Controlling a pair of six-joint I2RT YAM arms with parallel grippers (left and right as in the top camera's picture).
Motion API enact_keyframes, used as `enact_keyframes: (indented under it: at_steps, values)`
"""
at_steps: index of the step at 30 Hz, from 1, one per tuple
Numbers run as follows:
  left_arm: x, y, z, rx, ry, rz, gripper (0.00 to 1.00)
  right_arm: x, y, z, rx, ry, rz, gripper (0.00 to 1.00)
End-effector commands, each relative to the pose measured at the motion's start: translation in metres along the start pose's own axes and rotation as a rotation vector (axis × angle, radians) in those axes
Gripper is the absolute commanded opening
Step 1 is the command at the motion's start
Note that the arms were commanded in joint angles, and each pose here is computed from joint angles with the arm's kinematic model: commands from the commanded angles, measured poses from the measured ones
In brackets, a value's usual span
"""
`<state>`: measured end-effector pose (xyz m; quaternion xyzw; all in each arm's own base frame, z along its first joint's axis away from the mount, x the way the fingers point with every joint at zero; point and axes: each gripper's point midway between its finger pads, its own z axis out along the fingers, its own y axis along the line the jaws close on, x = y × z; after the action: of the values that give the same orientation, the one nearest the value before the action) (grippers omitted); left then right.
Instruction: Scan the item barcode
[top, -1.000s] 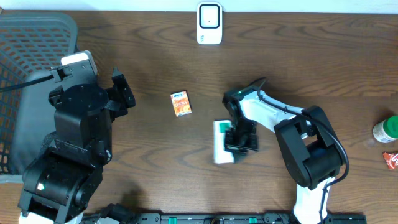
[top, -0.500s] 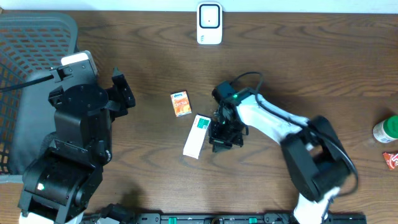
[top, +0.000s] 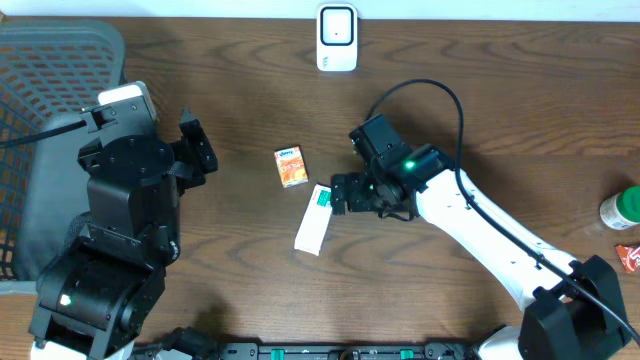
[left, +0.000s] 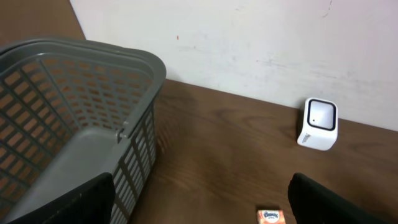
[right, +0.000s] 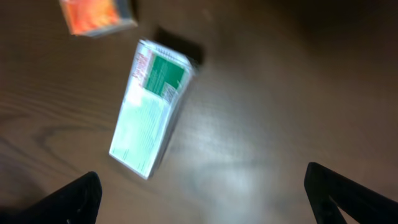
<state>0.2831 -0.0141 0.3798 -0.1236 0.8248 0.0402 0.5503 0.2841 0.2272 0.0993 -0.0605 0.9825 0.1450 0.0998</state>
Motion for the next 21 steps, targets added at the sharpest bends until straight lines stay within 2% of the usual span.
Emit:
enact_keyframes:
  at_steps: [1, 5, 8, 12, 16, 19, 21]
  values:
    - [0.002, 0.003, 0.001, -0.013, 0.002, -0.002, 0.89, -0.014, 0.000, 0.009, 0.007, -0.039, -0.196, 0.99]
    - [0.002, 0.003, 0.001, -0.013, 0.002, -0.002, 0.89, -0.028, 0.007, 0.019, -0.102, -0.046, -0.115, 0.99]
    - [0.002, 0.003, 0.001, -0.013, 0.002, -0.002, 0.89, -0.029, -0.009, 0.033, -0.076, -0.007, 0.030, 0.97]
    - [0.002, 0.003, 0.001, -0.013, 0.002, -0.002, 0.89, -0.018, -0.013, 0.057, -0.043, 0.068, 0.120, 0.93]
    - [0.002, 0.003, 0.001, -0.013, 0.002, -0.002, 0.89, -0.020, 0.003, 0.070, -0.039, 0.100, 0.046, 0.99]
    - [0.002, 0.003, 0.001, -0.013, 0.002, -0.002, 0.89, -0.032, 0.016, 0.064, -0.057, 0.076, -0.055, 0.99]
    - [0.002, 0.003, 0.001, -0.013, 0.002, -0.002, 0.89, -0.039, 0.021, 0.054, -0.061, 0.066, -0.046, 0.99]
